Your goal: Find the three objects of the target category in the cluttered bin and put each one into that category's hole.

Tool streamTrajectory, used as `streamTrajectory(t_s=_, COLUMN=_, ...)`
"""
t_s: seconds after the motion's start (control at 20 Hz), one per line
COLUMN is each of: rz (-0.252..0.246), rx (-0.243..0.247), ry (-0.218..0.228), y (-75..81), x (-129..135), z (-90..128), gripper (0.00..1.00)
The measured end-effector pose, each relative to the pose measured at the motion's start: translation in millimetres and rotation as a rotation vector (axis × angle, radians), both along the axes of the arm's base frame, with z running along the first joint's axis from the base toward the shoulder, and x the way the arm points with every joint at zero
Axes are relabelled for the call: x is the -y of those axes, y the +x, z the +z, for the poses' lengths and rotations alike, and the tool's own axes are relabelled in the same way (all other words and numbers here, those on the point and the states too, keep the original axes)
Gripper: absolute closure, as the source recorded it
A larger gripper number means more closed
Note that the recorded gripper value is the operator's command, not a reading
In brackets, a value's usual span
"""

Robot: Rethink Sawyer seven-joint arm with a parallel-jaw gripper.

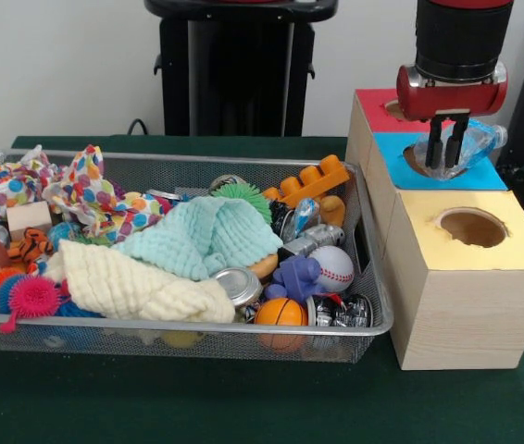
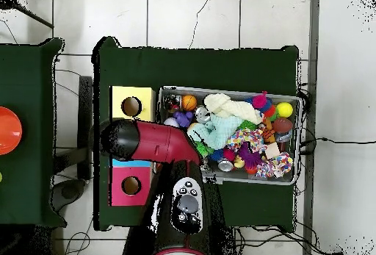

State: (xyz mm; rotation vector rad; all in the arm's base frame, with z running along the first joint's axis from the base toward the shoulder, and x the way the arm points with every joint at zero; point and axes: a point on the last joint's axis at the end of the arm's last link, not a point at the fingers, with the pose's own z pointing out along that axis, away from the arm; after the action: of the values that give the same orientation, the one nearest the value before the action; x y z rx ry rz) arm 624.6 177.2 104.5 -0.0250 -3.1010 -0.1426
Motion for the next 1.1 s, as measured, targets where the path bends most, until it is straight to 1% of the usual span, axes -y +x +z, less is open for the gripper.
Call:
streamTrajectory(t_s=0.8, rz=-0.009, rx=0.001, ry=0.003, y=-0.4, x=1.2, z=-0.3, gripper=1.00)
streamTrajectory(t_s=1.1, rz=-0.022, rx=0.006, ry=0.002, y=-8.8, x=2.7, z=-1.6, gripper=1.00)
